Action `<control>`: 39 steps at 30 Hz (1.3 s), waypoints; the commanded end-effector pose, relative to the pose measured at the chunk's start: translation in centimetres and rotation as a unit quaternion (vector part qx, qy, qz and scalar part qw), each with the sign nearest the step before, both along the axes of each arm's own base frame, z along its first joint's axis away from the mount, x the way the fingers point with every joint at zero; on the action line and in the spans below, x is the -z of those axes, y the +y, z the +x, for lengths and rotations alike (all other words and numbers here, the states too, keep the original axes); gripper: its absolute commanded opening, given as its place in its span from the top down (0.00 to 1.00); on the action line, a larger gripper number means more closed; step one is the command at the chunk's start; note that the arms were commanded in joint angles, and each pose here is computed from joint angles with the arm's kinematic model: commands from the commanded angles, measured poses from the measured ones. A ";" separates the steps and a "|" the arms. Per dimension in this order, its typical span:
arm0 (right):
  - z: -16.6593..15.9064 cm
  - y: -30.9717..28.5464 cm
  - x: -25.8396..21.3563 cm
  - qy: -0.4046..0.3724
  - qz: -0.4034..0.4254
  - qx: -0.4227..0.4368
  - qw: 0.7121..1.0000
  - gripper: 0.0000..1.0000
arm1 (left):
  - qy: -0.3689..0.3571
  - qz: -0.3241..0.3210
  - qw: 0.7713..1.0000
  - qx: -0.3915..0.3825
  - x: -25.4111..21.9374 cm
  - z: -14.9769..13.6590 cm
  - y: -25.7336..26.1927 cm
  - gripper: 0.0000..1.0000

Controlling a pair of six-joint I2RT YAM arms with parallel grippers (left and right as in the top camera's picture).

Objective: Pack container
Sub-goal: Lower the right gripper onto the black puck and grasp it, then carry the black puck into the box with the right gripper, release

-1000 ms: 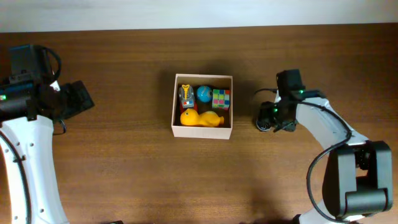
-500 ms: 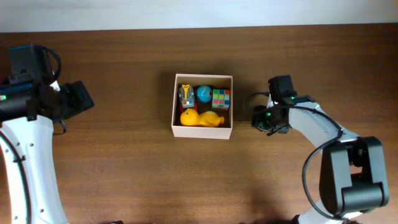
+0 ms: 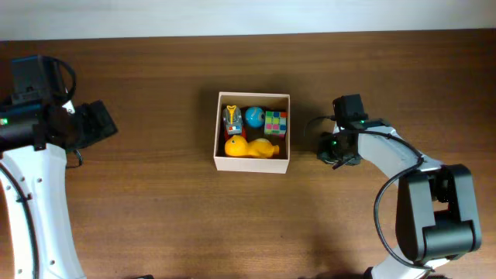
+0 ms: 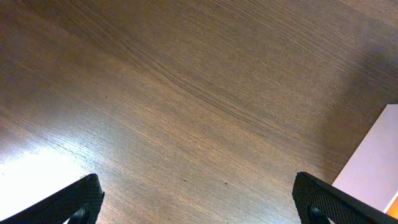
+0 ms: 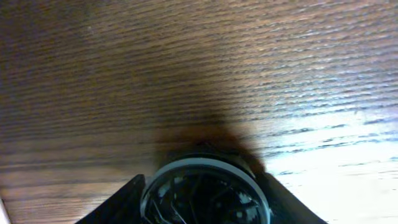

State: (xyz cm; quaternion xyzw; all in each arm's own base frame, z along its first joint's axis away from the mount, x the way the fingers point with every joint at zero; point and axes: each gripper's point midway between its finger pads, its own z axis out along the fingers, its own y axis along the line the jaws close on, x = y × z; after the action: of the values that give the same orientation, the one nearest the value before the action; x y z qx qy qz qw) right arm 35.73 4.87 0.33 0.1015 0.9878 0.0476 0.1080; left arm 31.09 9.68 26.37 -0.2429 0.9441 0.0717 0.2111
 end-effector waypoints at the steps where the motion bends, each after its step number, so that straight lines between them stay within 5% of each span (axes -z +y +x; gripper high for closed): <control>1: 0.5 0.1 -0.1 0.003 -0.011 -0.017 1.000 0.51 | -0.003 0.003 1.000 0.006 -0.3 0.0 0.1 0.01; 22: 2.9 9.2 -19.4 -0.146 0.011 -0.146 0.978 0.53 | -0.003 0.003 1.000 0.006 -0.3 0.0 0.1 0.01; 39: 1.3 15.8 -13.7 -0.100 -0.044 -0.230 0.967 0.51 | -0.003 0.003 1.000 0.006 -0.3 0.0 0.1 0.01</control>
State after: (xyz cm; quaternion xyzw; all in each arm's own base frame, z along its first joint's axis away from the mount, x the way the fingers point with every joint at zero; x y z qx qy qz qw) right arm 36.51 21.03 15.77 -0.1381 0.9661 0.0635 0.2086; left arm 31.08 9.68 26.37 -0.2429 0.9441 0.0717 0.2110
